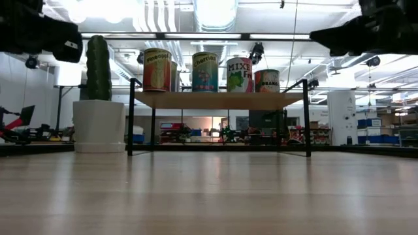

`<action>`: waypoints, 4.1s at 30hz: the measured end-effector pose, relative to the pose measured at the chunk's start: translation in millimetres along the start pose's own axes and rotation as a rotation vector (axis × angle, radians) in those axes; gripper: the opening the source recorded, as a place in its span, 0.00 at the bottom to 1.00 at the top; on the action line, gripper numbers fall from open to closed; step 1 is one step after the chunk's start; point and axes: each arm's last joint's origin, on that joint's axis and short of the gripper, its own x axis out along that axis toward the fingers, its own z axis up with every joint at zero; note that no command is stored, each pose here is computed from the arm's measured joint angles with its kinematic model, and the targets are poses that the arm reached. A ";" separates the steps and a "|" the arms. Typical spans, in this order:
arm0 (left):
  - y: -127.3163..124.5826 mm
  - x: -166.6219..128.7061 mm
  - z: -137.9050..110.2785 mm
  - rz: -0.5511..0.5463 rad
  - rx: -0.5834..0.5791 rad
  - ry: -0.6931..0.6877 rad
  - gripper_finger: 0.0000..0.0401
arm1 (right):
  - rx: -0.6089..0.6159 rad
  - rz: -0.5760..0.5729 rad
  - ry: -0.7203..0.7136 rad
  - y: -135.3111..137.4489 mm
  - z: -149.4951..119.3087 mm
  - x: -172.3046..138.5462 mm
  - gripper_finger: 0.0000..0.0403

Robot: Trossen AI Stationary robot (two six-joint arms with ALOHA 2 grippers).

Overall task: Pick and place cans onto a shelf
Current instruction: Return to Home Position

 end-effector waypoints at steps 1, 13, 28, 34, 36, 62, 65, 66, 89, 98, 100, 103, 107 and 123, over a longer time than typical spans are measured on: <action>-0.4 0.8 -2.8 0.000 0.014 0.004 0.00 | -0.006 -0.007 -0.021 -0.2 0.9 -3.2 0.02; -1.5 3.0 -11.9 0.003 -0.006 0.028 0.00 | -0.060 0.003 -0.122 6.0 -10.7 -25.4 0.02; -1.0 3.2 -14.4 0.029 0.017 0.057 0.00 | -0.057 0.101 -0.091 11.3 -18.4 -30.5 0.02; -0.7 3.2 -14.8 0.041 0.019 0.062 0.00 | -0.050 0.096 -0.098 10.9 -17.5 -30.3 0.02; -0.7 3.2 -14.8 0.041 0.019 0.062 0.00 | -0.041 0.099 -0.088 11.1 -18.4 -29.7 0.02; -0.7 3.2 -14.8 0.041 0.019 0.062 0.00 | -0.035 0.115 -0.043 12.4 -22.6 -26.8 0.02; -0.7 3.2 -14.8 0.041 0.019 0.062 0.00 | -0.035 0.115 -0.043 12.4 -22.6 -26.8 0.02; -0.7 3.2 -14.8 0.041 0.019 0.062 0.00 | -0.035 0.115 -0.043 12.4 -22.6 -26.8 0.02; -0.7 3.3 -14.8 0.041 0.019 0.062 0.00 | -0.035 0.115 -0.043 12.4 -22.6 -26.8 0.02; -0.7 3.2 -14.8 0.041 0.019 0.062 0.00 | -0.035 0.115 -0.042 12.4 -22.6 -26.8 0.02; -0.7 3.2 -14.8 0.041 0.019 0.062 0.00 | -0.035 0.115 -0.043 12.5 -22.6 -26.8 0.02; -0.7 3.3 -14.8 0.041 0.019 0.062 0.00 | -0.035 0.115 -0.042 12.4 -22.6 -26.8 0.02; -0.7 3.3 -14.8 0.041 0.019 0.062 0.00 | -0.035 0.115 -0.042 12.4 -22.6 -26.8 0.02; -0.7 3.2 -14.8 0.041 0.019 0.062 0.00 | -0.035 0.115 -0.042 12.4 -22.6 -26.8 0.02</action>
